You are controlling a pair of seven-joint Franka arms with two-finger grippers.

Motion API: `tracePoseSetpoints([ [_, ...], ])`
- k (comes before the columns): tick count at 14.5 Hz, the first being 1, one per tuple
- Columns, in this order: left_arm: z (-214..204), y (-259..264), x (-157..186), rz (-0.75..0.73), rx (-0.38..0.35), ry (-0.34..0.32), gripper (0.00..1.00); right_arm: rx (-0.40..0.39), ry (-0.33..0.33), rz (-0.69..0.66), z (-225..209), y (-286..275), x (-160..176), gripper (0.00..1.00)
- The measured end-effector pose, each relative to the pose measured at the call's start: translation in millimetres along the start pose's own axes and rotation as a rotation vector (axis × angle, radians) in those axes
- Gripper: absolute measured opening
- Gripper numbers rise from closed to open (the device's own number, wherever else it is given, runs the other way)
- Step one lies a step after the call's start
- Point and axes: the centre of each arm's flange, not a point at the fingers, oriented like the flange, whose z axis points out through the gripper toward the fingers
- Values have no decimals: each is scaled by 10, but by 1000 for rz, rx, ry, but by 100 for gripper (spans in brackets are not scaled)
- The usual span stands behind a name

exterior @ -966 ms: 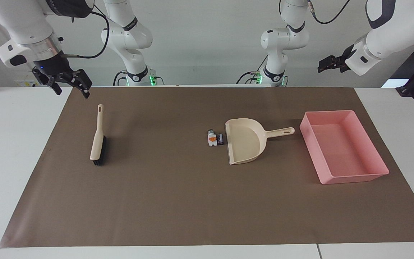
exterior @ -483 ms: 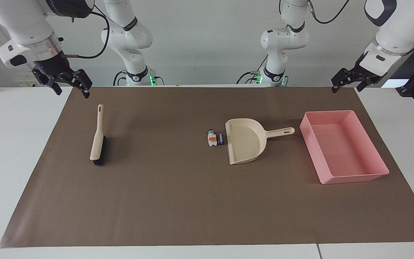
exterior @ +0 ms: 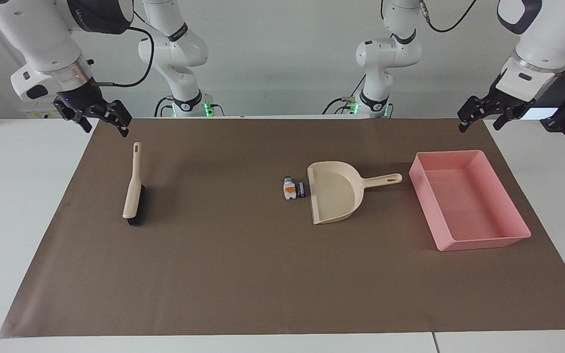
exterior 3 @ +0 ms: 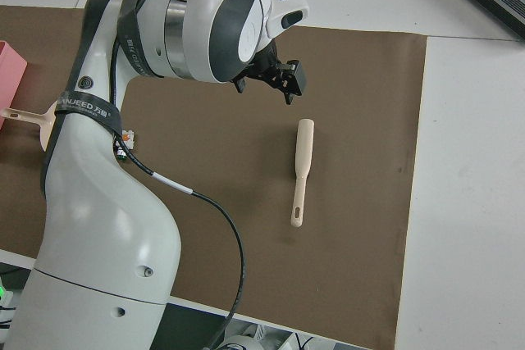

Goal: Clean e-waste and dump in bin

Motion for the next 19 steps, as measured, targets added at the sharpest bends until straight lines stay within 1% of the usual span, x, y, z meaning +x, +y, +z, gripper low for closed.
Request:
tracePoseSetpoints([
  [1,-1,18,2,30,0,1,96,2,4,-2,201,11,-70,99],
  [2,-2,65,5,93,1,1,92,5,11,-8,443,26,-169,99],
  [4,16,292,21,297,2,-3,93,12,13,-16,954,74,-419,100],
  [6,101,581,67,518,4,-6,94,14,-17,-33,1363,236,-594,100],
  [9,434,998,165,819,11,1,95,18,-31,-49,1929,531,-637,100],
  [11,760,1221,190,1007,23,-25,94,18,-52,-58,2234,562,-664,100],
  [13,1109,1418,174,1155,64,-63,94,18,-67,-69,2417,544,-703,100],
  [15,1458,1633,113,1257,122,-100,94,20,-83,-89,2525,543,-759,100],
  [16,1621,1751,68,1295,142,-112,94,21,-84,-95,2554,551,-776,100],
  [19,2042,2043,-78,1380,169,-148,93,23,-80,-98,2577,613,-788,99],
])
